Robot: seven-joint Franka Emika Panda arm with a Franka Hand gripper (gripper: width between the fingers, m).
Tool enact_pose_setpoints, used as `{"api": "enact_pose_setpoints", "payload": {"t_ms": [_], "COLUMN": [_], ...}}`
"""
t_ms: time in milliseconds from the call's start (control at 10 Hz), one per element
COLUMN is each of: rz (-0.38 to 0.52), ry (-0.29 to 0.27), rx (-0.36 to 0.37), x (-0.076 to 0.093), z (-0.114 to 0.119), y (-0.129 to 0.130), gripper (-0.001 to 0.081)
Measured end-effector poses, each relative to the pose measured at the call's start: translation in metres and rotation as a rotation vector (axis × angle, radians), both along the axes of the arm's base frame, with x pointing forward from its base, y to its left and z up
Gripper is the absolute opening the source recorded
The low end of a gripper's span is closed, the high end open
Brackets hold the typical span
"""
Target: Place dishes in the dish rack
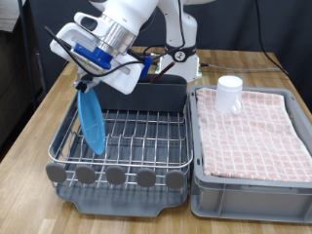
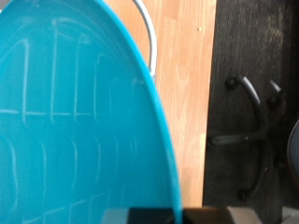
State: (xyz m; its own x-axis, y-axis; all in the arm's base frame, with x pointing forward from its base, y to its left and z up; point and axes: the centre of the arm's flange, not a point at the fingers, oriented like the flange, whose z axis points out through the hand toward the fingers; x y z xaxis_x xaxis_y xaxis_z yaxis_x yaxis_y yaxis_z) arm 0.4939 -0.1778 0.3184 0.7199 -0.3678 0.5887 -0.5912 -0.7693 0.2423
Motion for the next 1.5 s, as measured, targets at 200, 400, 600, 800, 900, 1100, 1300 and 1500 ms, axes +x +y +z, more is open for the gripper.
{"api": "enact_pose_setpoints", "payload": {"t_ms": [200, 400, 600, 800, 900, 1100, 1300, 1500], "rz": [-0.016, -0.028, -0.038, -0.044, -0.030, -0.012, -0.016, 0.017], "ry": [0.007, 0.013, 0.022, 0.043, 0.050, 0.065, 0.075, 0.101], "rx": [0.009, 0.025, 0.079, 0.195, 0.277, 0.339, 0.377, 0.432], "x": [0.001, 0.002, 0.007, 0.008, 0.006, -0.005, -0.015, -0.025], "z": [-0.001, 0.002, 0.013, 0.038, 0.053, 0.081, 0.109, 0.132], "y": [-0.002, -0.005, -0.008, -0.014, -0.019, -0.024, -0.025, -0.018], "gripper": [0.0155, 0.0319, 0.0482, 0.0766, 0.0766, 0.0795, 0.0801, 0.0802]}}
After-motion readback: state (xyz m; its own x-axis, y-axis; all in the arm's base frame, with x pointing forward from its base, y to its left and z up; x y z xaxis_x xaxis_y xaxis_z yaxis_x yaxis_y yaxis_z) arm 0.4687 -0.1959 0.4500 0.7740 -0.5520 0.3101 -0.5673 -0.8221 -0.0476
